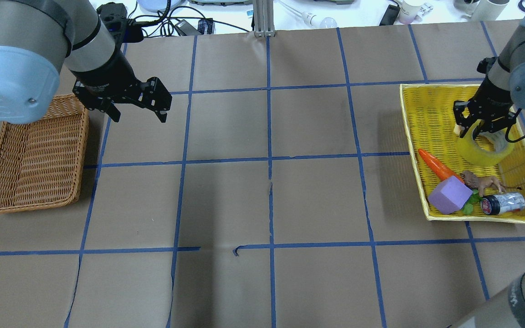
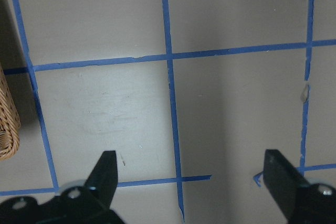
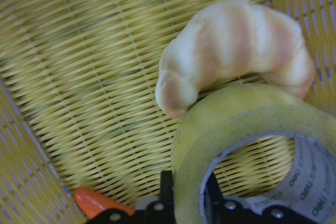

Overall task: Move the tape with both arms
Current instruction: 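Close the right gripper on the rim of the yellow tape roll, then carry the tape roll with the right gripper to the table center and set it down, then raise the open right gripper away while the left gripper reaches toward the tape, then lower the left gripper onto the tape roll rim and close it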

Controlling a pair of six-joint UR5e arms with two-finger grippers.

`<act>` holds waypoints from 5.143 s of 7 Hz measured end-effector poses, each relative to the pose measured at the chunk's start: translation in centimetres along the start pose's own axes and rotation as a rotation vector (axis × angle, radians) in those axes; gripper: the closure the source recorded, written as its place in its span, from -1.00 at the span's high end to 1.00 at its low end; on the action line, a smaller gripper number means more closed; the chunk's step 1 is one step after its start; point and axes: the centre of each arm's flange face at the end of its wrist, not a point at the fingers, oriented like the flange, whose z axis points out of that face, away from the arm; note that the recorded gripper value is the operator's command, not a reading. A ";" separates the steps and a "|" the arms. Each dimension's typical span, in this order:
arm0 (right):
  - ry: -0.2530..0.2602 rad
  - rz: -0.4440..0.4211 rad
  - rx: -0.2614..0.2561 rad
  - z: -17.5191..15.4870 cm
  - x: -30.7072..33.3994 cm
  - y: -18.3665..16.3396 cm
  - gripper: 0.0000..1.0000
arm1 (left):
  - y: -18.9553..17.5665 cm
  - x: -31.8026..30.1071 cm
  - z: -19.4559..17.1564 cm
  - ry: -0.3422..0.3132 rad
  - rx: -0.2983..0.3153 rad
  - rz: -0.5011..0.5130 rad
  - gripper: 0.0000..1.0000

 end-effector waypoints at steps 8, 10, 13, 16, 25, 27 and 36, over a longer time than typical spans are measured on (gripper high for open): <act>-0.207 0.373 -0.043 -0.7 -42.2 22.3 -1.00 | -0.1 -0.1 0.0 0.001 0.000 -0.001 1.00; -0.201 0.418 -0.054 2.2 -46.7 27.2 -0.20 | -0.1 -0.1 0.1 0.001 0.000 -0.002 1.00; -0.178 0.432 -0.065 3.5 -47.9 30.1 0.82 | -0.1 -0.1 0.2 0.003 -0.002 -0.003 1.00; -0.190 0.376 0.019 -2.4 -41.8 24.2 1.00 | -0.1 -0.1 0.2 0.003 -0.001 -0.005 1.00; -0.101 -0.139 0.127 -13.6 -19.2 13.1 1.00 | 1.8 8.5 16.1 0.116 -0.052 -0.047 1.00; -0.108 -0.140 0.140 -14.5 -18.8 13.6 1.00 | 1.5 9.4 20.8 0.111 -0.074 -0.032 1.00; -0.114 -0.142 0.150 -17.3 -17.7 16.6 1.00 | 0.4 9.6 25.3 0.088 -0.086 -0.102 -1.00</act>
